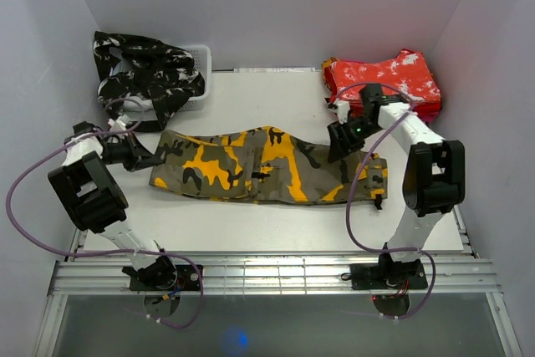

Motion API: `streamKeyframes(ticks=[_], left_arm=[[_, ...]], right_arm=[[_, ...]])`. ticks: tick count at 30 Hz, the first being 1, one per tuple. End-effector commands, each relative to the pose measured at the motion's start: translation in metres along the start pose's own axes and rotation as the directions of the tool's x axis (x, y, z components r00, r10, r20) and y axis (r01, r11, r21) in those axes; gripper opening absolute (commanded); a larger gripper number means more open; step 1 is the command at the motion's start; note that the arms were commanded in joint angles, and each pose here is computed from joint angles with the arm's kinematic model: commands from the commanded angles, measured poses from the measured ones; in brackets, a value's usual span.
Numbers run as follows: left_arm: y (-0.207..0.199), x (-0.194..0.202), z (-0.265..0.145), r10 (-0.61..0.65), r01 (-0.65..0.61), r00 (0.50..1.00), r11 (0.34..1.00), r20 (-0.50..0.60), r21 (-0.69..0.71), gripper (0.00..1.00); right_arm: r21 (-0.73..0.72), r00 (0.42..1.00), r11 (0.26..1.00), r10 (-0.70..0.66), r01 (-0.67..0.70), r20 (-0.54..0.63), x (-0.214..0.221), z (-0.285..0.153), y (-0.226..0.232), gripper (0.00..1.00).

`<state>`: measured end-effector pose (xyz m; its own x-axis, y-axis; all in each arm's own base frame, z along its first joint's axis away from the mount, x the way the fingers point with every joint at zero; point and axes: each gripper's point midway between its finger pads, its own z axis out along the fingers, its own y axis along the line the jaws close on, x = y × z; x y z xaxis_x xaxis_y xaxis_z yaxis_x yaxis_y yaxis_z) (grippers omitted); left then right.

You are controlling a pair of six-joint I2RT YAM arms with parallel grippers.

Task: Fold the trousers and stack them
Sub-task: Fold the trousers

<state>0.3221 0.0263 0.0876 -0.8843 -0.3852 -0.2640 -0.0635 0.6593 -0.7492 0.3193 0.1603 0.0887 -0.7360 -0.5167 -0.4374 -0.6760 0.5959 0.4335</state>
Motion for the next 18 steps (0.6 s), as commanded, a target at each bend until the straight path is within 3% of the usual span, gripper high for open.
streamKeyframes(ticks=[1,6,10,18], left_arm=[[-0.021,-0.008,-0.042,0.144,-0.145,0.989,0.989,0.037,0.003,0.00],[-0.031,-0.016,-0.066,0.191,-0.191,0.980,0.982,0.045,-0.010,0.00],[-0.040,-0.022,-0.078,0.202,-0.202,0.977,0.979,0.064,-0.006,0.00],[-0.054,-0.036,-0.089,0.182,-0.183,0.980,0.983,0.084,0.004,0.00]], right_arm=[[0.054,0.996,0.995,0.080,-0.082,0.037,0.012,-0.053,-0.016,0.62],[0.124,0.970,0.963,0.229,-0.238,0.088,0.045,-0.092,-0.051,0.62],[0.140,0.934,0.926,0.332,-0.350,0.134,0.072,-0.105,-0.071,0.67],[0.095,0.893,0.893,0.424,-0.440,0.153,0.095,-0.060,-0.092,0.68]])
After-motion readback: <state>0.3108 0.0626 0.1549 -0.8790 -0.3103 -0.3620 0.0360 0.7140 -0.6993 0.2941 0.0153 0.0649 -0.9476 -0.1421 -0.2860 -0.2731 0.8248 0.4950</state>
